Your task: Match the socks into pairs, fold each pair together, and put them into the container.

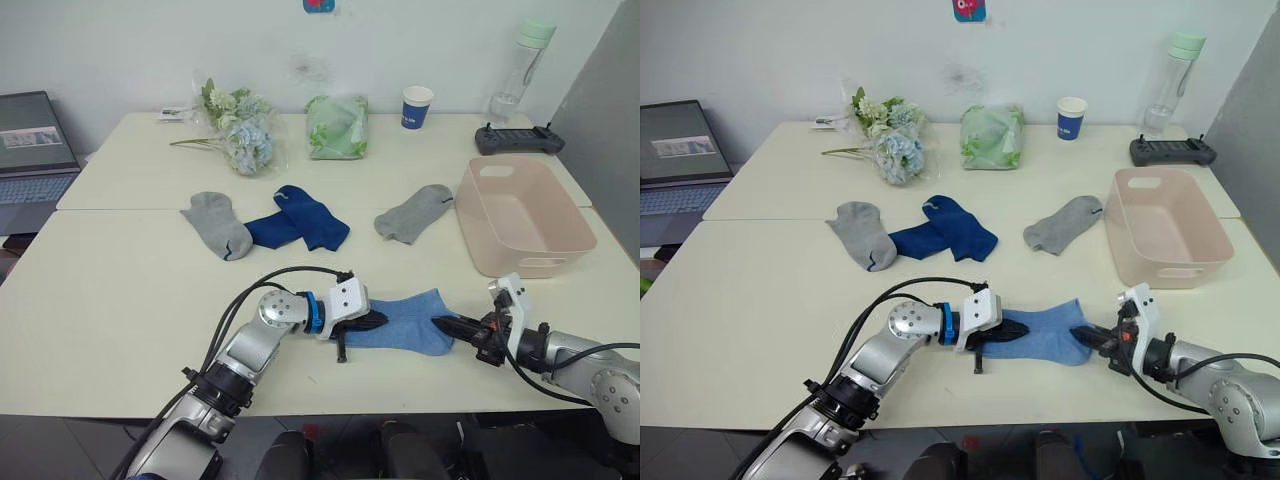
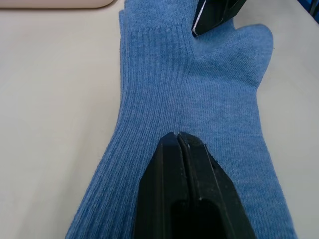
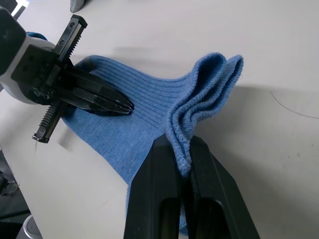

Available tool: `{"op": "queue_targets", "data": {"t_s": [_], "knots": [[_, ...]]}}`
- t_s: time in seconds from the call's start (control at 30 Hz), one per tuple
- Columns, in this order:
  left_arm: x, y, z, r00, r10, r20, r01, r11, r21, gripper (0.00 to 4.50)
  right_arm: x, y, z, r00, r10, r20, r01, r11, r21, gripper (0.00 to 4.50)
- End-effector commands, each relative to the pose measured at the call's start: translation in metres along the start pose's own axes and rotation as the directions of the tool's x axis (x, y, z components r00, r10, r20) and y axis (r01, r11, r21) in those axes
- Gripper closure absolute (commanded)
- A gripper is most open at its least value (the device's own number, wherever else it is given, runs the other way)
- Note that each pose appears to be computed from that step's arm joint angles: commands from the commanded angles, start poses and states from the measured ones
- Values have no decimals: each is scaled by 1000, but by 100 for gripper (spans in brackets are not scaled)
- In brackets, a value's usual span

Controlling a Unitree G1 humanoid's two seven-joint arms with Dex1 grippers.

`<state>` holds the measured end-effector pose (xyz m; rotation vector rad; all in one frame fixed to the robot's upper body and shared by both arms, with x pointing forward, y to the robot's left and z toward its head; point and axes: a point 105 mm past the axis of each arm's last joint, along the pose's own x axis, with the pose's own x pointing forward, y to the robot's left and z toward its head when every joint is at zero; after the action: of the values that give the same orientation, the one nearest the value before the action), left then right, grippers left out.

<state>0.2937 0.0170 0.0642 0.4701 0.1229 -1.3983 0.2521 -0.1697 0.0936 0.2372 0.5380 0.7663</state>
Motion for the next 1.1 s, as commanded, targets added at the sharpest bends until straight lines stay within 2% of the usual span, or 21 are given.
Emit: {"op": "queue_targets", "data": {"t_s": [0.03,0.17,0.3,0.47,0.57,0.67,0.8,0.9,1.0,1.1], "knots": [[-1,-2,-20,996,5,-92,-5,1000,-4,450,-1,16,20,996,77,50,-75,996,-40,449],[1,0,-15,998,26,-53,-28,999,-46,450,4,31,31,984,154,87,-153,988,-25,449],[1,-2,-14,998,18,-53,-20,998,-51,450,15,58,46,949,285,137,-288,958,2,449],[1,-4,-15,999,18,-51,-21,998,-65,450,36,70,52,932,330,151,-337,941,21,449],[-4,-1,-9,999,45,-20,-47,996,-76,450,44,71,53,931,334,148,-340,940,22,449],[-22,6,11,995,95,39,-91,991,-95,450,46,71,53,931,337,139,-342,939,16,449],[-51,6,24,994,102,49,-95,987,-132,450,48,74,51,927,353,123,-356,934,5,449],[-70,5,28,993,112,34,-106,984,-143,450,53,78,50,923,368,116,-370,929,1,449],[-101,13,28,981,195,-6,-193,971,-142,450,69,83,41,924,377,65,-376,926,-19,449],[-120,18,32,969,246,-10,-244,956,-161,450,82,83,35,929,369,24,-367,929,-44,449]]}}
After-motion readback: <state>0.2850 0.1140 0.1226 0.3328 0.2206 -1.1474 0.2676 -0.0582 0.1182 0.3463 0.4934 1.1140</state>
